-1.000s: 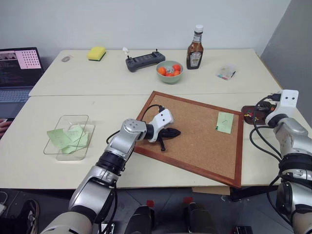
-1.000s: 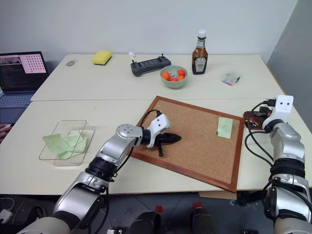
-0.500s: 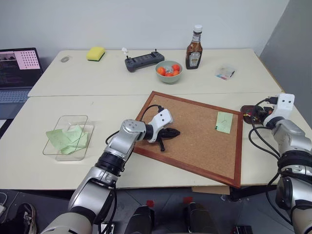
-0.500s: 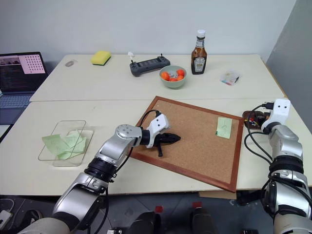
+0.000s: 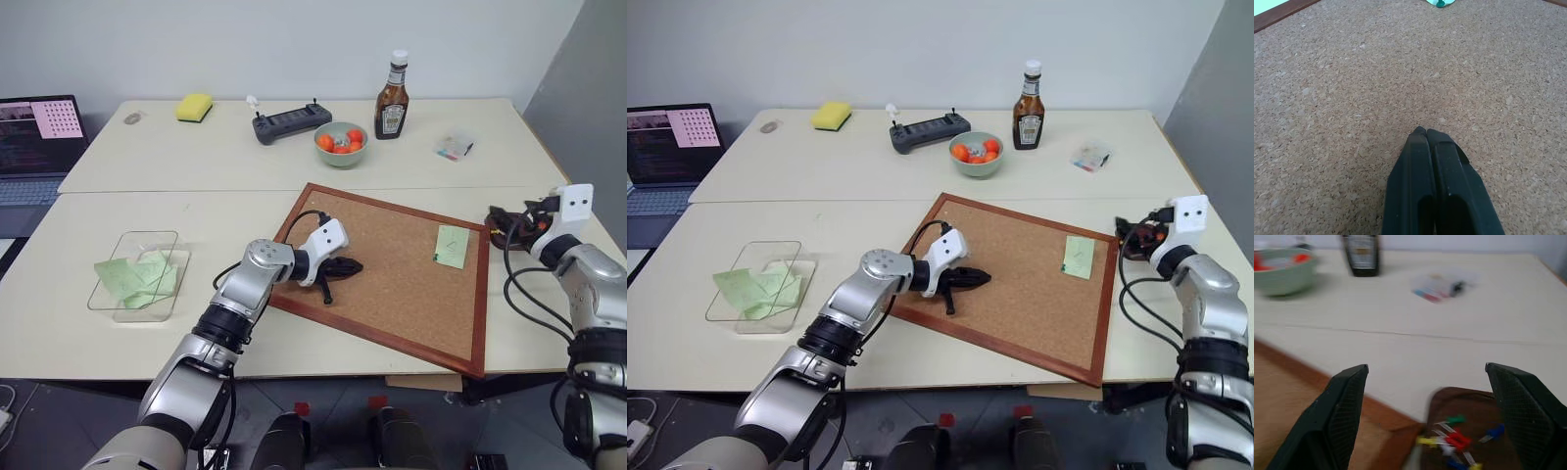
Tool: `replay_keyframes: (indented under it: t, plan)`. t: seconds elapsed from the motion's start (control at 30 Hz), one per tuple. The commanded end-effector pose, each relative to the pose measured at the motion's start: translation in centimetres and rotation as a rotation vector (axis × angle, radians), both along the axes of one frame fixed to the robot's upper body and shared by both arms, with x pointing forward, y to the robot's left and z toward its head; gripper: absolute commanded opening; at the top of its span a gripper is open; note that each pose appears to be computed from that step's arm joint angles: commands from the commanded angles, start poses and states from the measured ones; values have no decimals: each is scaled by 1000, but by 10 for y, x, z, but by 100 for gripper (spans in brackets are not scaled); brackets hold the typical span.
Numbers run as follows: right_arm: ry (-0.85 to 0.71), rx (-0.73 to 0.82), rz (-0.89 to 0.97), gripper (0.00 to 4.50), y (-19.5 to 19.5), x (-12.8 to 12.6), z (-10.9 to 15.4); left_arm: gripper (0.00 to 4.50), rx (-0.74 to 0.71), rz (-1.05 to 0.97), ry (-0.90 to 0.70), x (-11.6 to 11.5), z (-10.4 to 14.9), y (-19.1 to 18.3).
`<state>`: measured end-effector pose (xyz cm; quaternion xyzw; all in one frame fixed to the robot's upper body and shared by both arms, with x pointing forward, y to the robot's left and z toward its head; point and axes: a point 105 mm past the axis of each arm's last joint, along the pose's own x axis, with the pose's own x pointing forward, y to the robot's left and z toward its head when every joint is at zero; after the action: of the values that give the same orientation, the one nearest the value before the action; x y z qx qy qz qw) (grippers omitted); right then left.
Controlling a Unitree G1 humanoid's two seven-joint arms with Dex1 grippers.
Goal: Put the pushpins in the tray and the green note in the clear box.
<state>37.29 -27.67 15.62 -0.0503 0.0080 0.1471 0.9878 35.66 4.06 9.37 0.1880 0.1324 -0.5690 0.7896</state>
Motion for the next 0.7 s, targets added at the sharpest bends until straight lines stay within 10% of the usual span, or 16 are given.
replay_keyframes:
  t: [0.03,0.27,0.7]
  plan:
    - [-60,-45,226,408,28,-28,19,0,35,-2,39,-5,-14,2]
    - [-9,-108,467,408,74,-57,3,0,38,-7,41,-7,-16,2]
    - [108,-103,423,408,81,-27,-34,0,46,-15,41,-7,-16,2]
